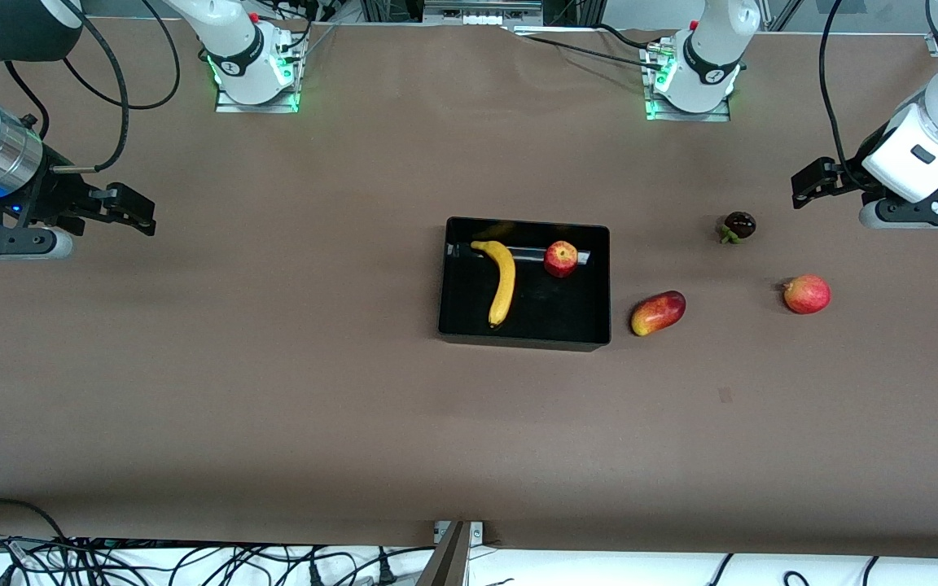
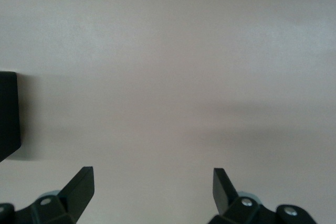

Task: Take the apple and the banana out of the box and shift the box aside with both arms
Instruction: 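Reach the left gripper into the black tray toward the red apple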

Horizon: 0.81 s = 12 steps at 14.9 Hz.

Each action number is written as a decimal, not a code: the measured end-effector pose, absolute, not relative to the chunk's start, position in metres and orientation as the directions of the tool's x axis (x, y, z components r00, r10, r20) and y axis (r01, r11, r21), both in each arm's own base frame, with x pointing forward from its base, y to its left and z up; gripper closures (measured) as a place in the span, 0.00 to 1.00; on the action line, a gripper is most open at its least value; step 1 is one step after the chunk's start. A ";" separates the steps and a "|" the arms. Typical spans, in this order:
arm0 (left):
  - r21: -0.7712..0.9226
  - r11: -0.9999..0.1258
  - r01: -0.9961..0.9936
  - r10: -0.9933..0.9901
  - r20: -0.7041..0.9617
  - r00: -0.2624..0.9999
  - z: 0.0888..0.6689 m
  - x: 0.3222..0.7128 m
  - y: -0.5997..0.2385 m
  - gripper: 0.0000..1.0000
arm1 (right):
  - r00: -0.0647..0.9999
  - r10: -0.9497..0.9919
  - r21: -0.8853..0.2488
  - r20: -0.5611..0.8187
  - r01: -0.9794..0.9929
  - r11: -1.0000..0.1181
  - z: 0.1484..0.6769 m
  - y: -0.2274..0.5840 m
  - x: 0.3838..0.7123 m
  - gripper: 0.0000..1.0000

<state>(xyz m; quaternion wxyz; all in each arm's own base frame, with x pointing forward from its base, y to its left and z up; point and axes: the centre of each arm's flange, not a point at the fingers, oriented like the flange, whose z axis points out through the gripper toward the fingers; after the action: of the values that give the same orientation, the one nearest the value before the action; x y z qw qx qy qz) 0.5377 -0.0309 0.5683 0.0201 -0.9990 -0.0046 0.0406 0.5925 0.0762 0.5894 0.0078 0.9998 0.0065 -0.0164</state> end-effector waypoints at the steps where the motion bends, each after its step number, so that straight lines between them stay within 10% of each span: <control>1: -0.041 -0.999 0.008 0.011 -0.081 0.997 0.568 0.538 -0.031 0.00 | 0.999 0.013 0.015 -0.033 0.013 -1.000 0.589 0.076 0.593 0.00; 12: 0.032 -0.999 -0.014 -0.024 -0.336 0.942 0.498 0.539 -0.076 0.00 | 0.999 0.013 0.015 -0.033 0.013 -1.000 0.589 0.076 0.592 0.00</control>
<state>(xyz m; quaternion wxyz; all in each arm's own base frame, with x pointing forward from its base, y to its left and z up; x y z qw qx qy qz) 0.5386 -0.0763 0.4980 -0.0147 -0.9852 0.0099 0.1706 0.5925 0.0762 0.5894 0.0078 0.9998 0.0065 -0.0164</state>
